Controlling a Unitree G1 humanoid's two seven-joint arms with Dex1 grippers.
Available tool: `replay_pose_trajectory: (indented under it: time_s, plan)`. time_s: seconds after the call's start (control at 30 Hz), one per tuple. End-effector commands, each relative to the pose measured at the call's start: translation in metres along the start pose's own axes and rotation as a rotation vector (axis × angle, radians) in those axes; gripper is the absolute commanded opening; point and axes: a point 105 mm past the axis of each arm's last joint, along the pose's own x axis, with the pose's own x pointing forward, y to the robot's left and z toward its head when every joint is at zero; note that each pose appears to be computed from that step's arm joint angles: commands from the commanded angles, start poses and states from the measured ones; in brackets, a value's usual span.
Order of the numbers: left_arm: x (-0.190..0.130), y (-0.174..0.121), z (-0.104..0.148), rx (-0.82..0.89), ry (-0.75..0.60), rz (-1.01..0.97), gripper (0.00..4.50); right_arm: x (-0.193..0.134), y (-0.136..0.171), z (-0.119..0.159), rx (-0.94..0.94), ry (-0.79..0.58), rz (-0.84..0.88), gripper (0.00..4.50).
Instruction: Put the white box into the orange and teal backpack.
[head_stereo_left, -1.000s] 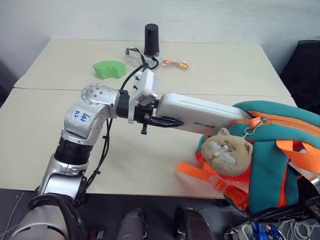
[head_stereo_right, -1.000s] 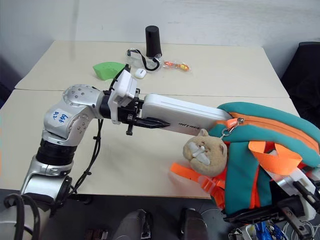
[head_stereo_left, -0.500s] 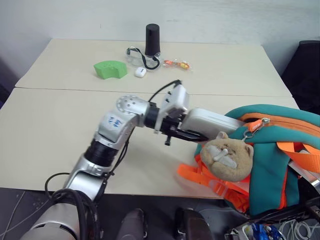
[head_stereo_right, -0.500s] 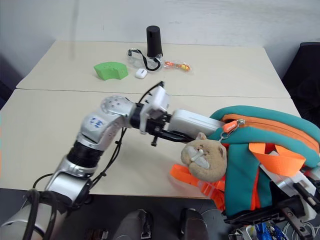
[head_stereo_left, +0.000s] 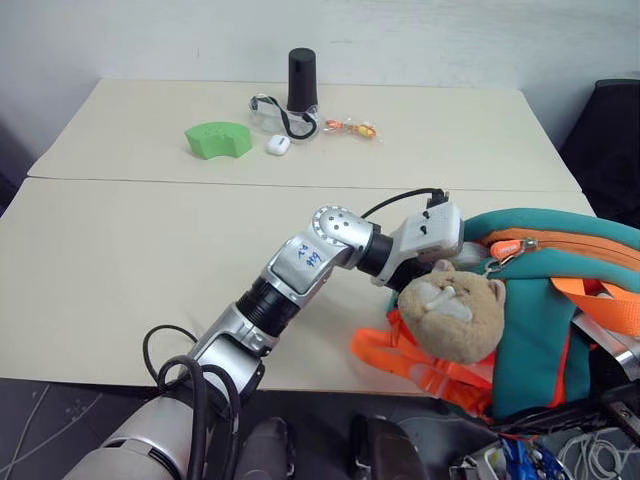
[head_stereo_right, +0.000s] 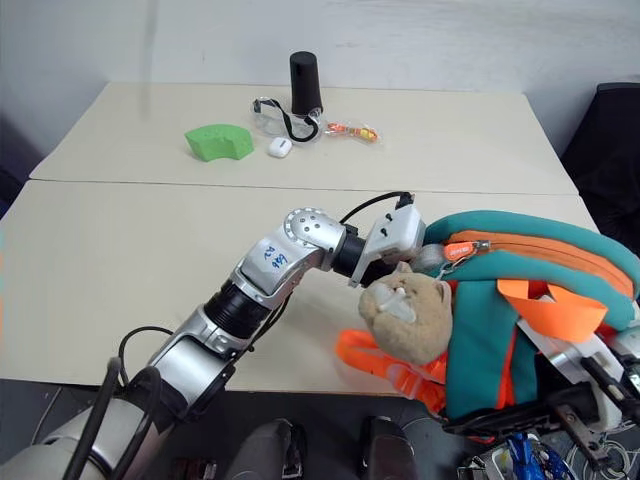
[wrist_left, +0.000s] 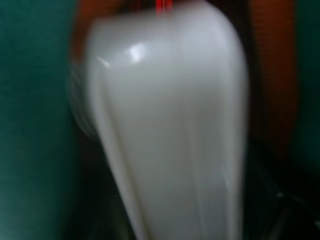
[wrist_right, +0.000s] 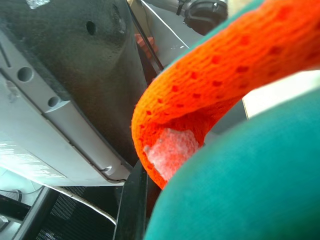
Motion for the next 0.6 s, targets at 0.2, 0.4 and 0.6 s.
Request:
replay_pose_trajectory:
  time_s: [0.2, 0.4, 0.6]
  plan:
    - [-0.059, -0.021, 0.031, 0.068, -0.064, -0.017, 4.46, -0.004, -0.011, -0.009, 0.014, -0.012, -0.047, 0.00]
    - [-0.107, -0.044, 0.038, 0.059, -0.032, -0.031, 4.46, -0.007, -0.015, -0.014, 0.030, -0.014, -0.069, 0.00]
    - [-0.113, -0.056, 0.068, 0.056, -0.105, -0.046, 4.46, -0.006, -0.017, -0.013, 0.032, -0.022, -0.076, 0.00]
